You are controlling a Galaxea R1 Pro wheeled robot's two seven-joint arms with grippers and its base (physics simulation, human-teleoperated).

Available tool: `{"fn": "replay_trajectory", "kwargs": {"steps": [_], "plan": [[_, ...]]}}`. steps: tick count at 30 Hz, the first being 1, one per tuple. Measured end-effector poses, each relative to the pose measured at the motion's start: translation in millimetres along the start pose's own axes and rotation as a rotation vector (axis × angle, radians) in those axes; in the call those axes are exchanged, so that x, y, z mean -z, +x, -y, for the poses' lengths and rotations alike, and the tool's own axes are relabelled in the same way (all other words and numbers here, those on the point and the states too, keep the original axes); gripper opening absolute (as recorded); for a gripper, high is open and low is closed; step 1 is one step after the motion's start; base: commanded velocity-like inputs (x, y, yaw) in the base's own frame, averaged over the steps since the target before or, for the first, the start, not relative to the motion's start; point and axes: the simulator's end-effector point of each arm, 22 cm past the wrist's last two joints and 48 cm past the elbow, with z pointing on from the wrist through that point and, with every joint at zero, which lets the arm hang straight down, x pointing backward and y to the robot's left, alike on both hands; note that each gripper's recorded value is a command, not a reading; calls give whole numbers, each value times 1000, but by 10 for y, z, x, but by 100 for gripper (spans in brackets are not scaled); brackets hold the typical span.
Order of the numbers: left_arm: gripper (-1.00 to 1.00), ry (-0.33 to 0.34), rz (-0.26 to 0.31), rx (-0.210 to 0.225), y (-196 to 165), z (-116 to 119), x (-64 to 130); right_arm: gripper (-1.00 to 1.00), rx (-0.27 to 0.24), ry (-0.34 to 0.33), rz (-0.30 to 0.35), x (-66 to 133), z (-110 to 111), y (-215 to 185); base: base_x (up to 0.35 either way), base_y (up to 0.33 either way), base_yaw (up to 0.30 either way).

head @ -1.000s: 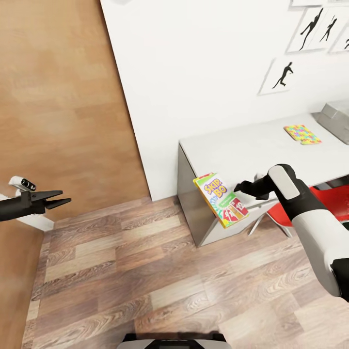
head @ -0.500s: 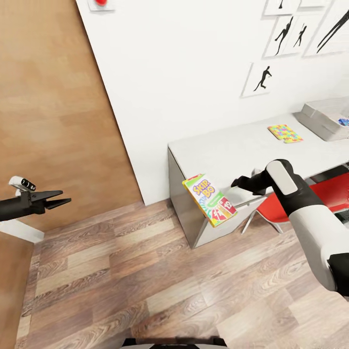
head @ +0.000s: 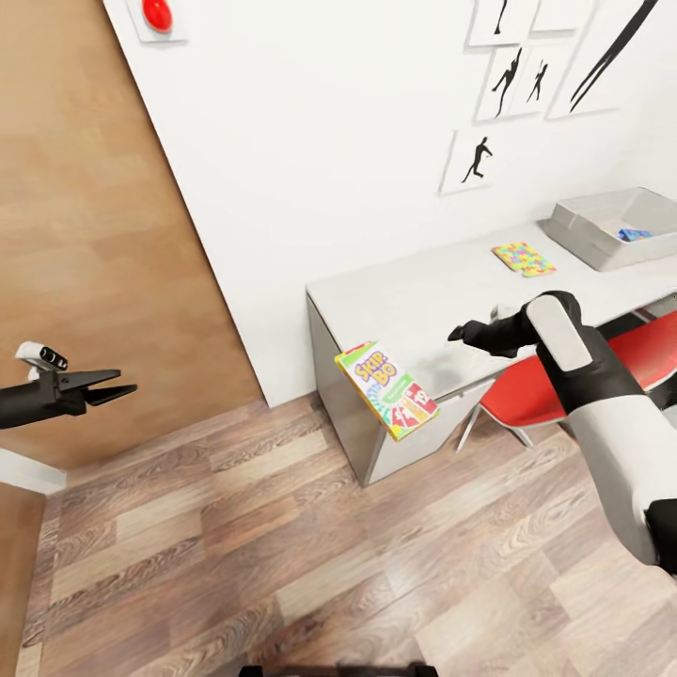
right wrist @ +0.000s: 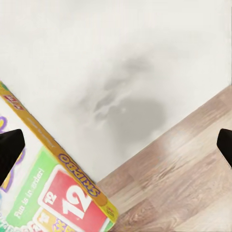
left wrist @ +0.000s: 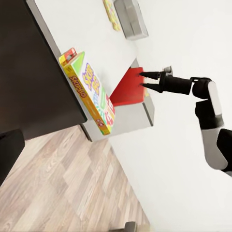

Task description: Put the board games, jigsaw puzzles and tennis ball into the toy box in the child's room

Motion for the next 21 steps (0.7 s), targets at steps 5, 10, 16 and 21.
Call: {"fn": "replay_trajectory", "kwargs": {"steps": [5,10,16,21], "plan": [[100,2,4,-9,-19,39,14,100,30,-25,52,160,-99,-71,0,0,-135],[100,1,6,-17,-30,68,28,100,56,-37,88,293,-34,4,0,0,-126],[100,-3,10,-25,-41,91,53,100,59,-118,104,510,-7,246,0,0,-119],[100,-9,14,-28,-53,106,90,100,52,-168,78,627,92,541,0,0,-113]]}}
